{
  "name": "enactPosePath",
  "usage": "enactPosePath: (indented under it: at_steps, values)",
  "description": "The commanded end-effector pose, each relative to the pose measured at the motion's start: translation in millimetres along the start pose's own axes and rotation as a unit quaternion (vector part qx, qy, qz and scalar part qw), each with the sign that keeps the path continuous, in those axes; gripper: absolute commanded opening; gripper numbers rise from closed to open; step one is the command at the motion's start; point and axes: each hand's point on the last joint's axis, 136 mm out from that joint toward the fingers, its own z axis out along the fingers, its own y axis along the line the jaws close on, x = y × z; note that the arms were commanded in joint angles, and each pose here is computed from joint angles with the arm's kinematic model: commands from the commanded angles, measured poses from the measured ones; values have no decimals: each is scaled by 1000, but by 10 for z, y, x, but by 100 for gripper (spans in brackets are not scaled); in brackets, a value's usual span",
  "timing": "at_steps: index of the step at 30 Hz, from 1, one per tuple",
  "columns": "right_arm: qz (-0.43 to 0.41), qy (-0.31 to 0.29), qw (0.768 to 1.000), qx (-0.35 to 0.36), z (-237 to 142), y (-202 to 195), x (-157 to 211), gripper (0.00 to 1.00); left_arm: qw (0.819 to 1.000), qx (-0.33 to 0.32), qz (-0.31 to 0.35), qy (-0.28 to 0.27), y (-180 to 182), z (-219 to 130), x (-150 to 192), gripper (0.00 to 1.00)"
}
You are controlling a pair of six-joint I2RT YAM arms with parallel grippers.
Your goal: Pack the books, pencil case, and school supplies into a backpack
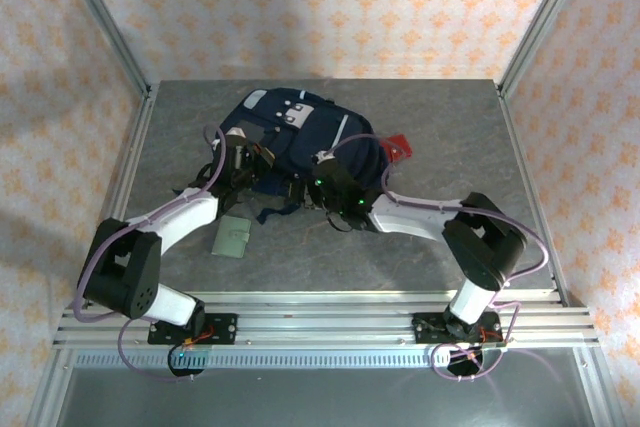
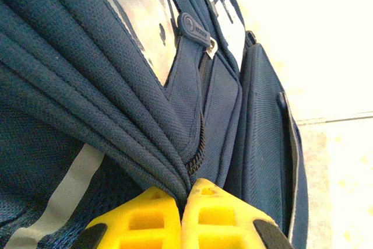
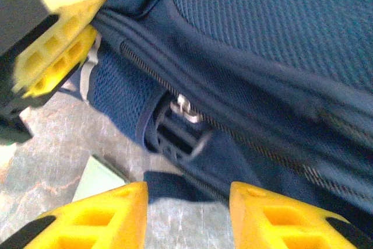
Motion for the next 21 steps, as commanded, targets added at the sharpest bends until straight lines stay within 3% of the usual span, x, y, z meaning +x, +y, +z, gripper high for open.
enactPosePath:
  at_steps: [1, 9, 14, 18, 21]
  values:
    - [9, -31, 999, 33, 74, -49, -142, 42, 998, 63, 0, -1, -340, -145, -19, 0]
    - [28, -118, 987, 108, 178, -173, -563, 46, 997, 83, -2, 9, -444, -183, 62, 0]
    - [57, -167, 975, 135, 206, -218, -769, 31, 996, 86, -6, 18, -420, -177, 140, 0]
    - [65, -189, 971, 131, 245, -173, -876, 30, 996, 88, -6, 22, -412, -170, 177, 0]
    - [64, -186, 970, 144, 282, -186, -894, 4, 996, 85, -3, 17, -401, -172, 156, 0]
